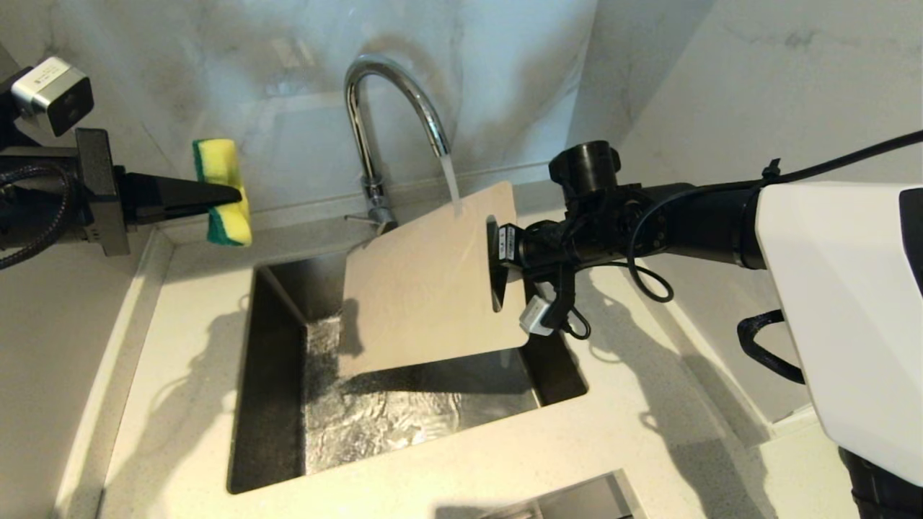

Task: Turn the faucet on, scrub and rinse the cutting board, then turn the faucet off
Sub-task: Scrub the cutting board underwater

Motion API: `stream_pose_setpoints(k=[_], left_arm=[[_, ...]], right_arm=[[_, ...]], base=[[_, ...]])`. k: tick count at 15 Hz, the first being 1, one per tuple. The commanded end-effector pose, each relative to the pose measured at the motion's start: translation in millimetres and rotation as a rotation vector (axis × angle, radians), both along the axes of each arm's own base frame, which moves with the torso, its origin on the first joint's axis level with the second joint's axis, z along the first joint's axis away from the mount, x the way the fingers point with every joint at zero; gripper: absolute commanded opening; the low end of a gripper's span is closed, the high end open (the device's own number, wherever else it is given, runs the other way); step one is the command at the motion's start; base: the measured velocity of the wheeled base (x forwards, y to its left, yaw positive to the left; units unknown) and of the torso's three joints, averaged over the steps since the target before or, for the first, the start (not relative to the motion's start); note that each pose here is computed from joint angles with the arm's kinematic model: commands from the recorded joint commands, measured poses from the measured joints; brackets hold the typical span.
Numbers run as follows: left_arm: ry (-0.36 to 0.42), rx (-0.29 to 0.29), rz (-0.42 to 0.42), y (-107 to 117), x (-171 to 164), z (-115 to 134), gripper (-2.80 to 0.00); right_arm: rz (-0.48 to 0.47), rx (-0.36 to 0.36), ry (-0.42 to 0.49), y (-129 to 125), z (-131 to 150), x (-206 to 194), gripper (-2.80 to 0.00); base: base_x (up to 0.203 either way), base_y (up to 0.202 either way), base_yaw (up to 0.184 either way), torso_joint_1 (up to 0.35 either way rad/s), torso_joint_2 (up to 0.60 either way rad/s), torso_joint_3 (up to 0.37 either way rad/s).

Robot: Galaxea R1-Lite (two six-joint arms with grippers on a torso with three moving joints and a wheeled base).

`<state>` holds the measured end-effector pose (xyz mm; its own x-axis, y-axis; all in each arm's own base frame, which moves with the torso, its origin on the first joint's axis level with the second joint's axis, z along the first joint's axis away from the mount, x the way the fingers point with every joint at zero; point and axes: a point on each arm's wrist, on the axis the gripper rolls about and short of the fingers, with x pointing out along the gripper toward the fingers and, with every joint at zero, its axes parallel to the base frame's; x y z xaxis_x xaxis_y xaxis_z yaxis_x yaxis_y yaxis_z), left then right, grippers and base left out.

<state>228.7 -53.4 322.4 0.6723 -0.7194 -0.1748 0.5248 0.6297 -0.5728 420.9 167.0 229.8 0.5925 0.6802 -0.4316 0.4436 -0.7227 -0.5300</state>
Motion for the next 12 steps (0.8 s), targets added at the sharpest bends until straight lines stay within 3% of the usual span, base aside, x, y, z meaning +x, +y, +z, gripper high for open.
stream_pose_setpoints(k=[1, 12], left_arm=[[0.002, -0.004, -0.003, -0.2, -0.3, 0.2, -2.8], [0.036, 0.001, -0.045, -9.9, -3.3, -7.9, -2.8]], right_arm=[[0.011, -0.011, -0.003, 1.1, -3.2, 1.2, -2.8], [0.061, -0.017, 0.015, 10.2, 13.6, -33.5, -2.8]], base=[[0.0, 0.0, 0.0, 0.0, 0.0, 0.0], [0.0, 0.0, 0.0, 0.0, 0.0, 0.0]])
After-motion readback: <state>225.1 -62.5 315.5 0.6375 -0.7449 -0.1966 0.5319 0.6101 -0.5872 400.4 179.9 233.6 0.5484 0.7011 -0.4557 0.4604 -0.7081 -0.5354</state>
